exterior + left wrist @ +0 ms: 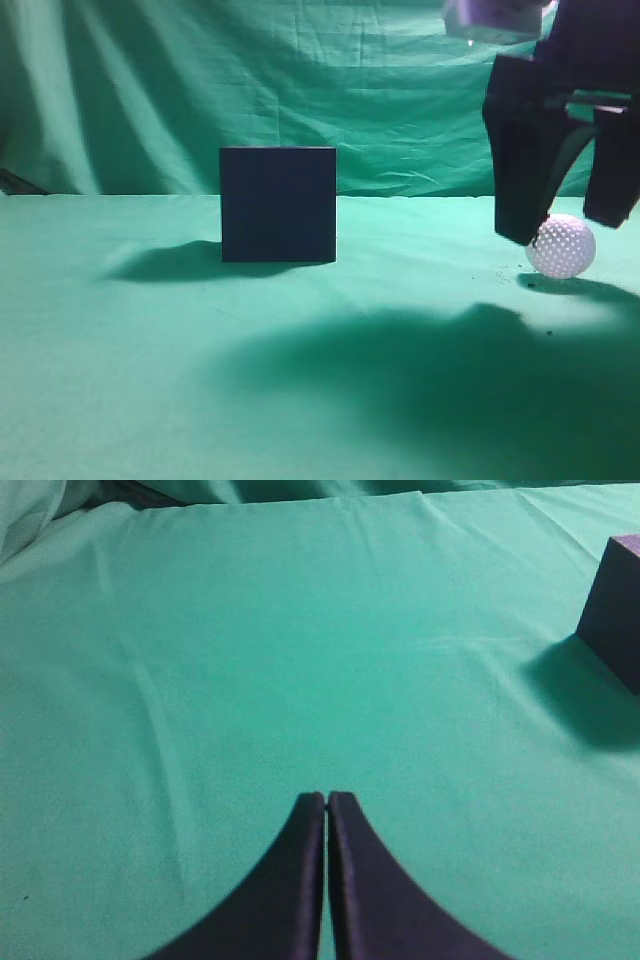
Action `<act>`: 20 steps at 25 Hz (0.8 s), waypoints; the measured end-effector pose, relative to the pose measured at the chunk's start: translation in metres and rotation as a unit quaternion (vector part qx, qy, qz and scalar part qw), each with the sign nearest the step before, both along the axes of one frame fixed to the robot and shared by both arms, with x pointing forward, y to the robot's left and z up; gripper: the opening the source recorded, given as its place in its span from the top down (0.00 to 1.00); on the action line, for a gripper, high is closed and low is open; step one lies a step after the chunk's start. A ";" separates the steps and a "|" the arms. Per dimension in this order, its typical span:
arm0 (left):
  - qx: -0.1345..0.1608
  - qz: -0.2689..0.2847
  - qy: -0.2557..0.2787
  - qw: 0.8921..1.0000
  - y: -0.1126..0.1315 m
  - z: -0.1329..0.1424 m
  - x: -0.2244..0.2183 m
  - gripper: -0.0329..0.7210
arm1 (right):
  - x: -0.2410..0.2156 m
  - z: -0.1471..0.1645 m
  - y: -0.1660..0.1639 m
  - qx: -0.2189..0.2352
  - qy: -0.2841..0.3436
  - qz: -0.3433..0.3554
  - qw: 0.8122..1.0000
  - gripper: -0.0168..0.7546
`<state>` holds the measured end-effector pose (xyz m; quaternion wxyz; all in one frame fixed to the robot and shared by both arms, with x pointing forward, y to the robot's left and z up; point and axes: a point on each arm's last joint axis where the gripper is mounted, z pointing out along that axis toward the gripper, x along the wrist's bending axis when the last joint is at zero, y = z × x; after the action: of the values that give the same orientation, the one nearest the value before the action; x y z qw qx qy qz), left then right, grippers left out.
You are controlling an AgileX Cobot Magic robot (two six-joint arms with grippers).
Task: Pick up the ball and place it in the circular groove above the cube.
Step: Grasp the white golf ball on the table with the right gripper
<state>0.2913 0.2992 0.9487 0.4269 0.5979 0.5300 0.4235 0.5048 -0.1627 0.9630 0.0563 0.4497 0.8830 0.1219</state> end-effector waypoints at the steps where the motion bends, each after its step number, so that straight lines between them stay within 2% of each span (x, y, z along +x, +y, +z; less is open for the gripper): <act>1: 0.000 0.000 0.000 1.000 0.000 0.000 0.000 0.96 | 0.003 -0.004 0.001 -0.001 -0.001 -0.001 1.000 0.21; 3: 0.000 0.000 0.000 1.000 0.000 0.000 0.000 0.96 | 0.006 -0.011 0.002 -0.004 -0.003 -0.003 1.000 0.21; 4: 0.000 0.000 0.000 1.000 0.000 0.000 0.000 0.96 | 0.009 -0.013 0.003 -0.003 -0.007 -0.003 1.000 0.28; 9: 0.000 0.000 0.000 1.000 0.000 0.000 0.000 0.96 | 0.015 -0.023 0.005 -0.002 -0.018 -0.007 1.000 0.28; 13: 0.000 0.000 0.000 1.000 0.000 0.000 0.000 0.96 | 0.017 -0.027 0.004 -0.011 -0.018 -0.019 1.000 0.55; 14: 0.000 0.000 0.000 1.000 0.000 0.000 0.000 0.96 | 0.017 -0.027 0.004 -0.011 -0.019 -0.020 1.000 0.58; 17: 0.000 0.000 0.000 1.000 0.000 0.000 0.000 0.96 | 0.018 -0.024 0.004 -0.015 -0.007 -0.028 0.999 0.57; 20: 0.000 0.000 0.000 1.000 0.000 0.000 0.000 0.96 | 0.029 -0.004 0.010 -0.011 -0.001 -0.034 0.999 0.57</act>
<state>0.2913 0.2992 0.9487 0.4269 0.5979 0.5300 0.4235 0.5337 -0.1523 0.9595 0.0663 0.4788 0.8684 0.1110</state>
